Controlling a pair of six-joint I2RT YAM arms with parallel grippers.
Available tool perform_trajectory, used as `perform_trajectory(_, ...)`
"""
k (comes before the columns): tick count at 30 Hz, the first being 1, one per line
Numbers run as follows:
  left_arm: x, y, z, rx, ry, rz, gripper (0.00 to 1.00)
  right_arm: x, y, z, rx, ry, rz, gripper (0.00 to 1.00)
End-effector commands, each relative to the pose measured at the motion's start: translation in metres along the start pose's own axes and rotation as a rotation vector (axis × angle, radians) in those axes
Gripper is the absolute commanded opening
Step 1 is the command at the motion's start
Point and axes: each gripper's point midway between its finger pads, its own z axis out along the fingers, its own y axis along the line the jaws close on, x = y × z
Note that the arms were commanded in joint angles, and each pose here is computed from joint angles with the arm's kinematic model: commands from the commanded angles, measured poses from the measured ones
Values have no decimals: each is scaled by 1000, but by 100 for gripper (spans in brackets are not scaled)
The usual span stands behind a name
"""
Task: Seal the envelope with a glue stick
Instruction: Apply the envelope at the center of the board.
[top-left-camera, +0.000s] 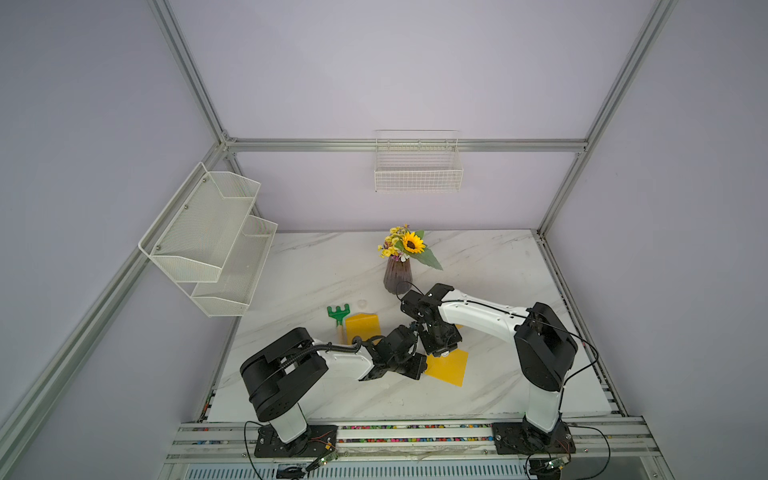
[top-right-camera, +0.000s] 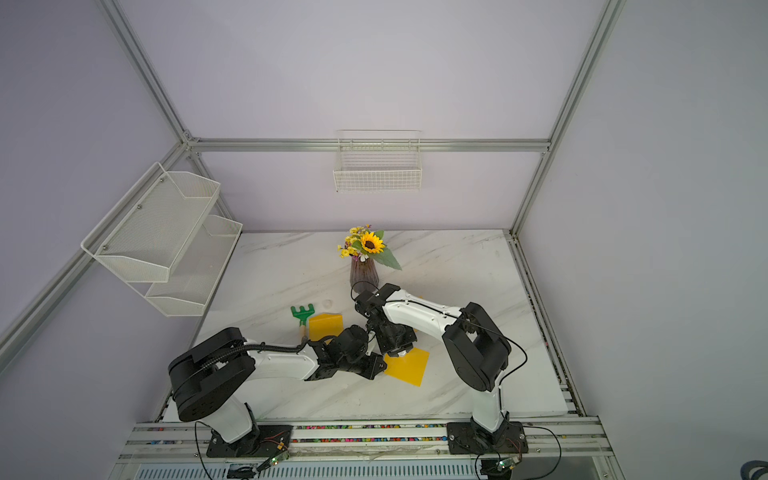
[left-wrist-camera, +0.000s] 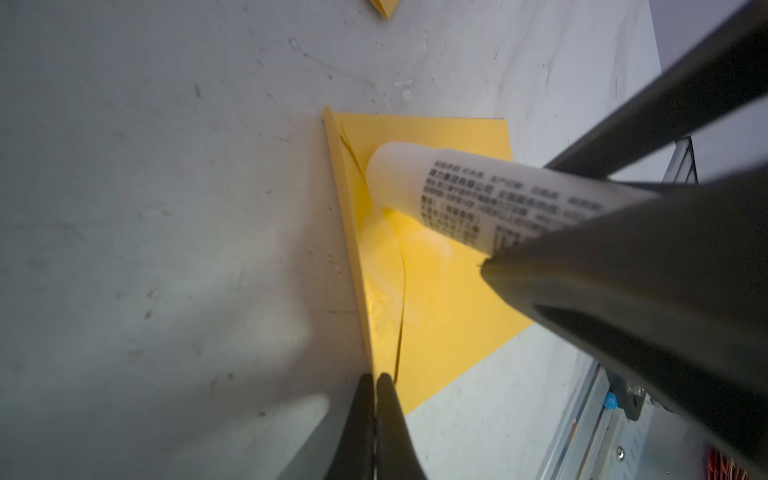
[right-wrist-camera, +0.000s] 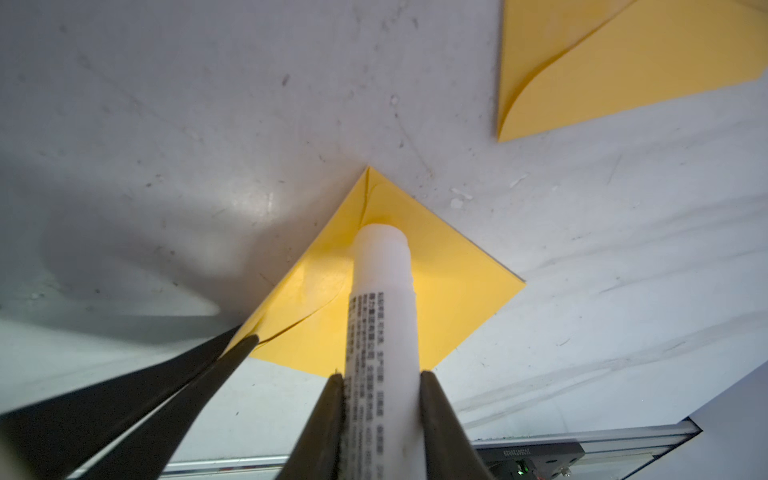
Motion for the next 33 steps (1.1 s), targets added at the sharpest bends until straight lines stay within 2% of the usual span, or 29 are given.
perform_trajectory(1, -4, -6, -1, 1, -9, 42, 0, 12, 2, 16, -5, 64, -11, 0)
perform_trajectory(6, -5, -6, -1, 1, -10, 42, 0, 34, 25, 2, -177, 148, -66, 0)
perform_trajectory(14, -5, -5, -1, -3, -12, 41, 0, 46, 33, 3, -233, 206, -90, 0)
perform_trajectory(20, -3, -4, 0, -7, -6, 39, 0, 53, 14, 11, -127, 238, -105, 0)
perform_trajectory(26, -4, -5, 1, -5, -1, 41, 0, 43, -19, 13, 74, 199, -88, 0)
perform_trajectory(33, -4, -5, 1, -8, -1, 41, 0, 7, -9, 15, 78, 79, -46, 0)
